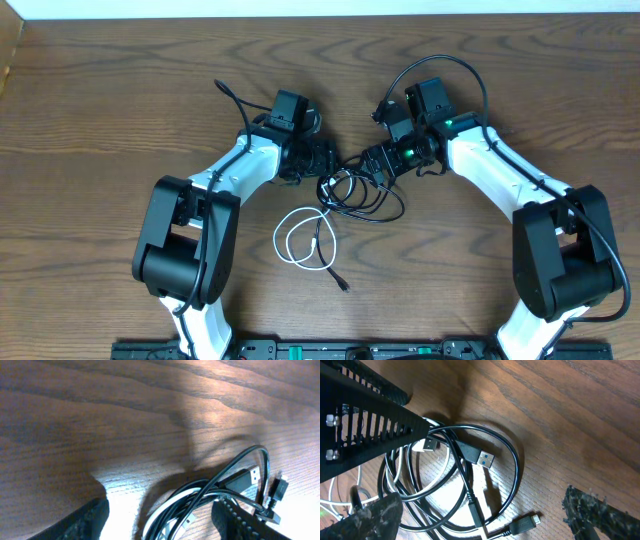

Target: Untangle cables

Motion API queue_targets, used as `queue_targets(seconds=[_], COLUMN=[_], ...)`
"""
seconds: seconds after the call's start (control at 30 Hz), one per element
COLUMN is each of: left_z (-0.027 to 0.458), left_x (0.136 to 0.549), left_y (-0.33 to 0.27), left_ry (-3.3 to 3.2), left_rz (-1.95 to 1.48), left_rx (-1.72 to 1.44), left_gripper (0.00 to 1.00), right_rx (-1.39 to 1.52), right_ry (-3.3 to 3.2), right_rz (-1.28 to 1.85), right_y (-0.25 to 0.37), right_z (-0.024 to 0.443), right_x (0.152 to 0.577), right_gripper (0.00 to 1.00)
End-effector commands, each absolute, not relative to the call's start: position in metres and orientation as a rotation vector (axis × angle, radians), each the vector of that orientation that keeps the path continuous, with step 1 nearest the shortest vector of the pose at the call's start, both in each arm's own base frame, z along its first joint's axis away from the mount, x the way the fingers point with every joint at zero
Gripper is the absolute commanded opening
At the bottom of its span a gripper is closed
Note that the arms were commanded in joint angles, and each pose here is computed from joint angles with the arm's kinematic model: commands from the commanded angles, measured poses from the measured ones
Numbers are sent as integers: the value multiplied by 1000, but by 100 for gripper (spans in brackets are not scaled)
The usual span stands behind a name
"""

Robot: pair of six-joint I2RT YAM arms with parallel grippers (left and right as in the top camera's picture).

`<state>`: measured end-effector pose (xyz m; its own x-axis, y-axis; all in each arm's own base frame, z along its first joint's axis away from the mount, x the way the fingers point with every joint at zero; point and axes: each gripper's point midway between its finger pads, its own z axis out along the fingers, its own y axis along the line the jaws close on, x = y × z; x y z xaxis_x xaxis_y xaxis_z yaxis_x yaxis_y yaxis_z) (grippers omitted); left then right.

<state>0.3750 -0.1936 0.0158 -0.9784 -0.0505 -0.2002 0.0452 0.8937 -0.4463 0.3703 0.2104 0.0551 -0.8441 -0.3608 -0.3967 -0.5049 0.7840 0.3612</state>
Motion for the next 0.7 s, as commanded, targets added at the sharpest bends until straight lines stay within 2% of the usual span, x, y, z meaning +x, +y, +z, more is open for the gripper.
queue_targets(seconds=[0.0, 0.1, 0.33, 0.53, 0.67], left_z=[16, 24, 38, 39, 37], left_x=[373, 372, 372, 371, 370], left_y=[-191, -190, -190, -185, -173], left_ry=[2860, 2843, 2813, 2816, 2832], left_rz=[-659, -655, -655, -646, -624], left_rx=[10, 56, 102, 110, 131], left_gripper=[57, 36, 9, 7, 8], right_rx=[-676, -676, -676, -611, -279], right_ry=[2674, 2674, 2674, 2695, 2769], right_rz=[664, 664, 664, 754, 935], right_y=[212, 212, 212, 219, 232], right_z=[52, 52, 52, 56, 65], right_x=[369, 369, 369, 364, 363], right_gripper=[99, 99, 99, 99, 99])
